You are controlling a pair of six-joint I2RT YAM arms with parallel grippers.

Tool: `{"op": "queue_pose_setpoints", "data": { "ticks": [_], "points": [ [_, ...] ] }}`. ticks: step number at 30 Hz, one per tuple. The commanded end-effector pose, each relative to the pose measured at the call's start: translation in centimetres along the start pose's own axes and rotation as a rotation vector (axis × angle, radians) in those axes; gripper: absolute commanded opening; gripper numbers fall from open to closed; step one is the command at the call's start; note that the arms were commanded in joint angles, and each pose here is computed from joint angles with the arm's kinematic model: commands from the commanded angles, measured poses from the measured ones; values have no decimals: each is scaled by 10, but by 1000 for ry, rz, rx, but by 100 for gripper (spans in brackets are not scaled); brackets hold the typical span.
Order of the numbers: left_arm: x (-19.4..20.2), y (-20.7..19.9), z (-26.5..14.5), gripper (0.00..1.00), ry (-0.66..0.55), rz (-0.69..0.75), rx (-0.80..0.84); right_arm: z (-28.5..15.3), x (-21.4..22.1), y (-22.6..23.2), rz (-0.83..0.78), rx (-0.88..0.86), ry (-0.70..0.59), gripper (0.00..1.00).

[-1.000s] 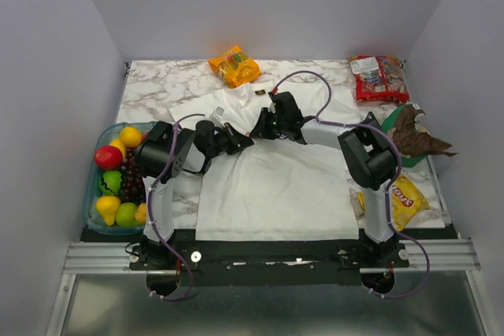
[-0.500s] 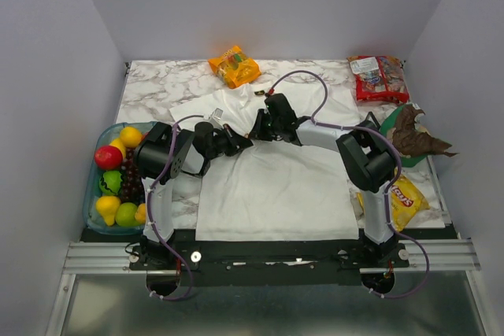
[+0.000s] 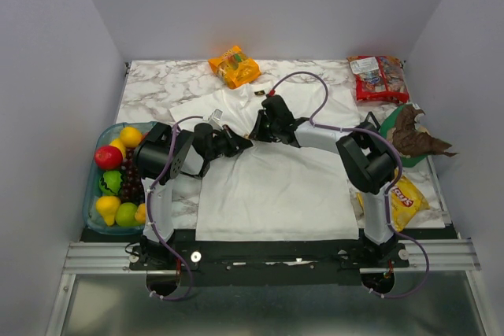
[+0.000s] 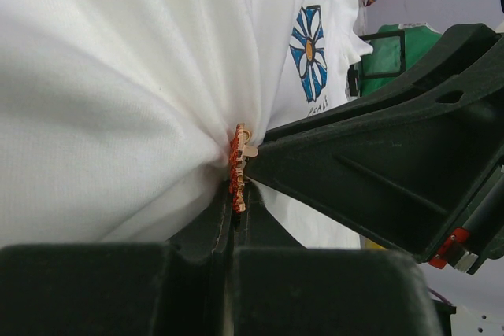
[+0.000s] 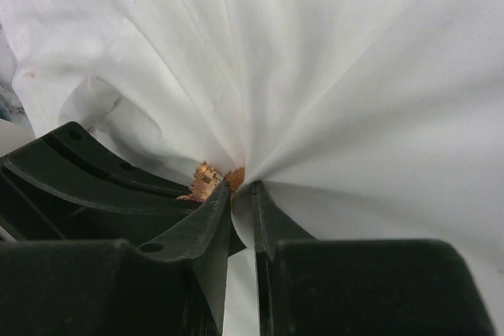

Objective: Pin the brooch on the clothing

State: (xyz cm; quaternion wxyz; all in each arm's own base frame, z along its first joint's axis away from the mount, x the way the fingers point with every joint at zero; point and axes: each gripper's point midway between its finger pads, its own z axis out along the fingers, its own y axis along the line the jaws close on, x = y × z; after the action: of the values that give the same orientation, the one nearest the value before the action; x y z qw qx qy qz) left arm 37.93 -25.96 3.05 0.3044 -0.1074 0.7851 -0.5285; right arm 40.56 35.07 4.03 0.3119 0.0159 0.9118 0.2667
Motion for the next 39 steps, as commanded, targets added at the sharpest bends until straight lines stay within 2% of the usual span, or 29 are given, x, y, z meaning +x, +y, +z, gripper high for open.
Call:
{"op": "queue_pose_setpoints", "data": {
  "ticks": [1, 22, 26, 27, 28, 30, 31, 32, 36, 37, 38, 39],
  "points": [
    [21, -12, -8, 0, 84, 22, 49, 1, -8, -35, 1, 143, -49, 24],
    [17, 2, -9, 0, 71, 22, -45, -33, -28, -18, 32, 102, -122, 24],
    [13, 2, -9, 2, 80, 57, -82, -43, -35, -15, 14, 93, -142, 31],
    [10, -2, -10, 6, 77, 78, -85, -51, -40, -11, -3, 86, -157, 35],
    [5, -2, -10, 19, 70, 120, -100, -55, -42, -12, -12, 91, -165, 38],
    [-4, -9, -13, 34, 72, 161, -134, -72, -52, -8, -35, 82, -195, 48],
    [-11, -8, -14, 47, 55, 212, -162, -76, -53, -11, -43, 86, -196, 51],
    [-14, -8, -16, 51, 66, 222, -197, -82, -56, -9, -53, 82, -205, 57],
    [-37, -27, -28, 74, 24, 320, -257, -110, -62, -12, -100, 85, -225, 65],
    [-40, -29, -31, 90, 23, 332, -274, -123, -67, -9, -107, 73, -245, 66],
    [-43, -25, -36, 98, 31, 352, -324, -127, -65, -11, -113, 77, -243, 67],
    [-49, -31, -40, 99, 21, 371, -337, -133, -65, -14, -125, 82, -239, 67]
  ]
}}
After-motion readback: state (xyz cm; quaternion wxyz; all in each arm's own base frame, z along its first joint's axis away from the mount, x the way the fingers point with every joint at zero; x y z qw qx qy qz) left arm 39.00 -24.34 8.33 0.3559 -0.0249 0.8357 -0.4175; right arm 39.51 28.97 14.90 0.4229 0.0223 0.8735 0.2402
